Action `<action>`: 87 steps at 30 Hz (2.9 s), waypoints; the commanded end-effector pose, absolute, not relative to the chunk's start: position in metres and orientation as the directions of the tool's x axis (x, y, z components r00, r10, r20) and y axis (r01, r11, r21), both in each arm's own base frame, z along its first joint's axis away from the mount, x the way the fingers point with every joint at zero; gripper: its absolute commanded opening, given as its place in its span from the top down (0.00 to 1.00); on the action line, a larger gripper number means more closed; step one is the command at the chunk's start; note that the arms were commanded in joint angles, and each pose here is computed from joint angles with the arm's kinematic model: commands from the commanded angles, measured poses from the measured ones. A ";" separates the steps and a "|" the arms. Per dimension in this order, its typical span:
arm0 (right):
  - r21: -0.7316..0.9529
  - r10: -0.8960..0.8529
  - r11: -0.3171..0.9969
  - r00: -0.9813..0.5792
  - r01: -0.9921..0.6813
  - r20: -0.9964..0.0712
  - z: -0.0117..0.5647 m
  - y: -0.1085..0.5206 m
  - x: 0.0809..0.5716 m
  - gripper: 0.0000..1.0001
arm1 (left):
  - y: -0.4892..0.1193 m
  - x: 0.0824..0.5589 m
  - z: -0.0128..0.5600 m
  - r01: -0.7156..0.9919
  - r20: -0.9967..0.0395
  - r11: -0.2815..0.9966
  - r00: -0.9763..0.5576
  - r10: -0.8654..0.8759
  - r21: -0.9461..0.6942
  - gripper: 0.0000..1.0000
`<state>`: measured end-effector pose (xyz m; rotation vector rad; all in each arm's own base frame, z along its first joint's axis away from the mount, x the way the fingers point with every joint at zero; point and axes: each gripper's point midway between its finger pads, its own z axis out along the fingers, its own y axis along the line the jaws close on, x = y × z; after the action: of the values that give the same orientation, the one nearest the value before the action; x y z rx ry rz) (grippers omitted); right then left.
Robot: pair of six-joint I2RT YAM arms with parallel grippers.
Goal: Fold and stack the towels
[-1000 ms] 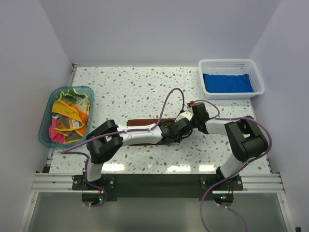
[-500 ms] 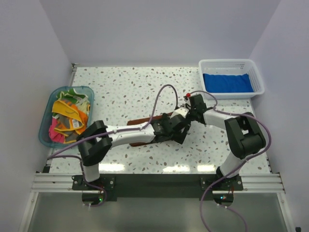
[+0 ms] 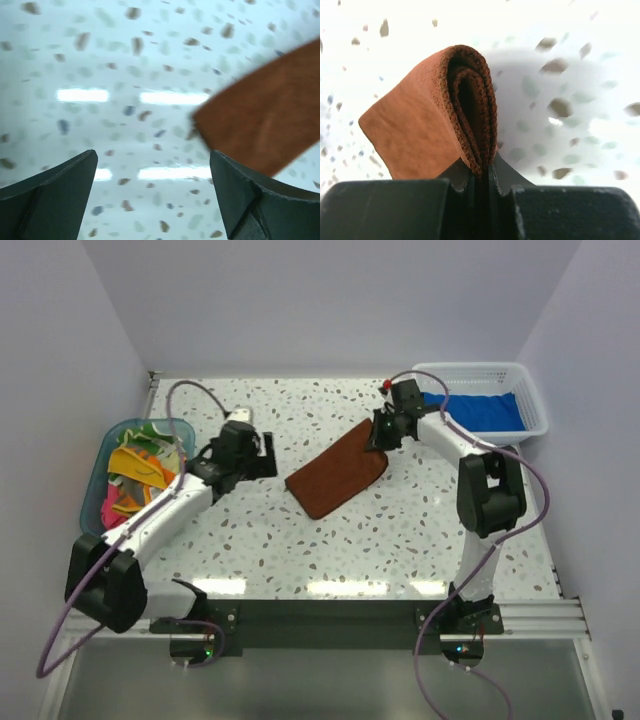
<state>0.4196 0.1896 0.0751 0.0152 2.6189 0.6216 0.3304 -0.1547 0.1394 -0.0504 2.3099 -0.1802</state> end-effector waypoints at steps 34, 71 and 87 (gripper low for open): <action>-0.368 -0.042 0.879 -0.720 0.303 -0.693 0.162 -0.138 0.569 1.00 | -0.003 0.328 0.100 -0.274 -0.669 0.958 -0.698 -0.256 -0.081 0.00; -0.496 -0.018 0.744 -0.729 0.447 -0.684 0.115 -0.200 0.573 0.96 | -0.007 0.329 0.084 -0.253 -0.640 0.964 -0.729 -0.244 -0.079 0.00; -0.411 -0.029 0.807 -0.666 0.424 -0.745 0.152 -0.185 0.580 0.96 | -0.008 0.329 0.078 -0.247 -0.627 0.966 -0.741 -0.242 -0.081 0.00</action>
<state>0.5734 -0.1846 0.0971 0.2553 2.3181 -0.7814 0.3205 -0.0083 0.0750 -0.3634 2.4657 0.0209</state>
